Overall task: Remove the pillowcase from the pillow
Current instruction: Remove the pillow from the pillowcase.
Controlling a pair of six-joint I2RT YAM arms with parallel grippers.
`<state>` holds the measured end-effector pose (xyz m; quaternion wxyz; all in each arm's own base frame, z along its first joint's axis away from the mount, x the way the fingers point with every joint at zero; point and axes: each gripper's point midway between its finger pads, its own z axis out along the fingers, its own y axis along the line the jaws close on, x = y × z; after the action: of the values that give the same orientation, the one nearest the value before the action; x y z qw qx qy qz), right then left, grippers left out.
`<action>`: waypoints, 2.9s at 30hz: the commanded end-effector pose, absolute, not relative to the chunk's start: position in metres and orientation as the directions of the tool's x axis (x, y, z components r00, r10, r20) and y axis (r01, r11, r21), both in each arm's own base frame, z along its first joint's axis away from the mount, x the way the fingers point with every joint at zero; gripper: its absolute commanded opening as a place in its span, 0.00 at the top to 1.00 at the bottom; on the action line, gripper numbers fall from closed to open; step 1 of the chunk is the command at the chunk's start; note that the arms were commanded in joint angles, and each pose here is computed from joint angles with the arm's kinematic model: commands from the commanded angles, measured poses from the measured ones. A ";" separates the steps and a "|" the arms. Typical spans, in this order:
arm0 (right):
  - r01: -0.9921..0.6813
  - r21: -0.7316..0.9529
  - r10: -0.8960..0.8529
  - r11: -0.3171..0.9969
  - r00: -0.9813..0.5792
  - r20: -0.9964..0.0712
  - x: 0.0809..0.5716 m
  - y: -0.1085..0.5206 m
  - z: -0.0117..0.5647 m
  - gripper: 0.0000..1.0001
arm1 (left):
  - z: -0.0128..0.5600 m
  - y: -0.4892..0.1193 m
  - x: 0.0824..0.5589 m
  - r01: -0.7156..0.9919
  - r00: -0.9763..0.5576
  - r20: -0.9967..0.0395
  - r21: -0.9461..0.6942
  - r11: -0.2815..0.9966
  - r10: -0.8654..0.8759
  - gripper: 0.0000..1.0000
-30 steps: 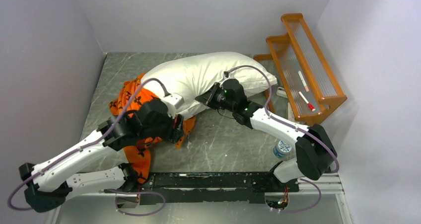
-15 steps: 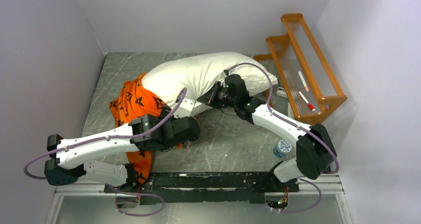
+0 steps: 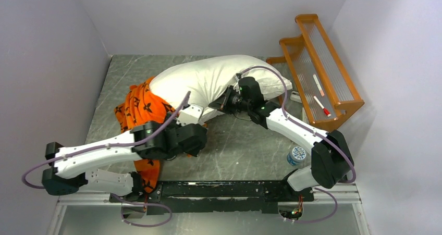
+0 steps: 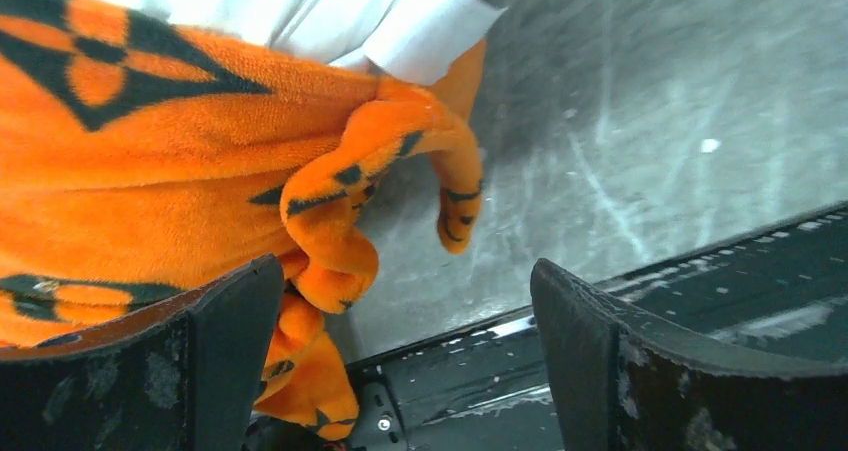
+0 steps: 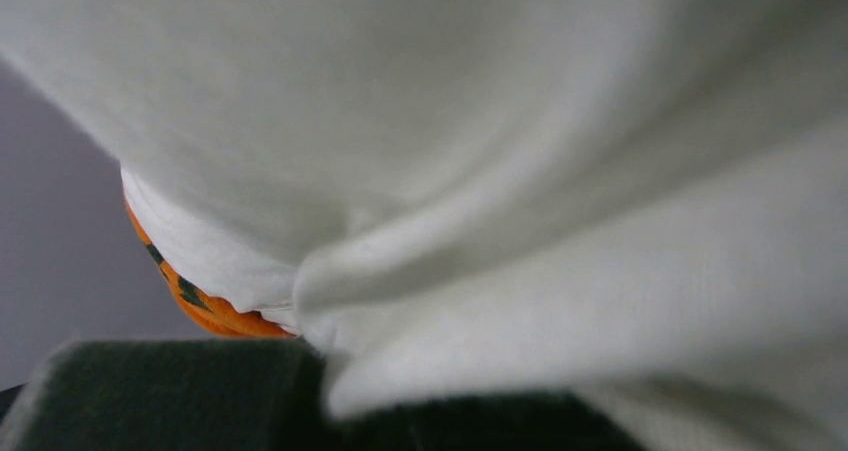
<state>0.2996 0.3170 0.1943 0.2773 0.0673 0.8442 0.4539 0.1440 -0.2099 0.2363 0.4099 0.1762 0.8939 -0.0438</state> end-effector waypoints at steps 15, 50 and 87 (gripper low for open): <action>-0.196 0.785 0.411 0.587 -0.763 -0.499 0.320 0.291 0.242 1.00 | 0.170 -0.151 0.179 0.190 -0.750 -0.581 0.267 0.945 0.315 0.62; -0.046 0.755 0.399 0.655 -0.827 -0.397 0.272 0.205 0.172 0.75 | 0.258 -0.163 0.154 0.255 -0.692 -0.718 -0.149 0.955 0.073 0.22; -0.094 0.712 0.337 0.696 -0.833 -0.439 0.246 0.193 0.178 0.67 | 0.179 -0.079 0.205 -0.172 -0.712 -0.673 -0.109 0.979 -0.201 0.85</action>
<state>0.2489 0.1962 0.1514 0.2525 0.1003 0.8841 0.3803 0.1972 -0.0799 0.1769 0.3595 -0.1109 0.9263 -0.0210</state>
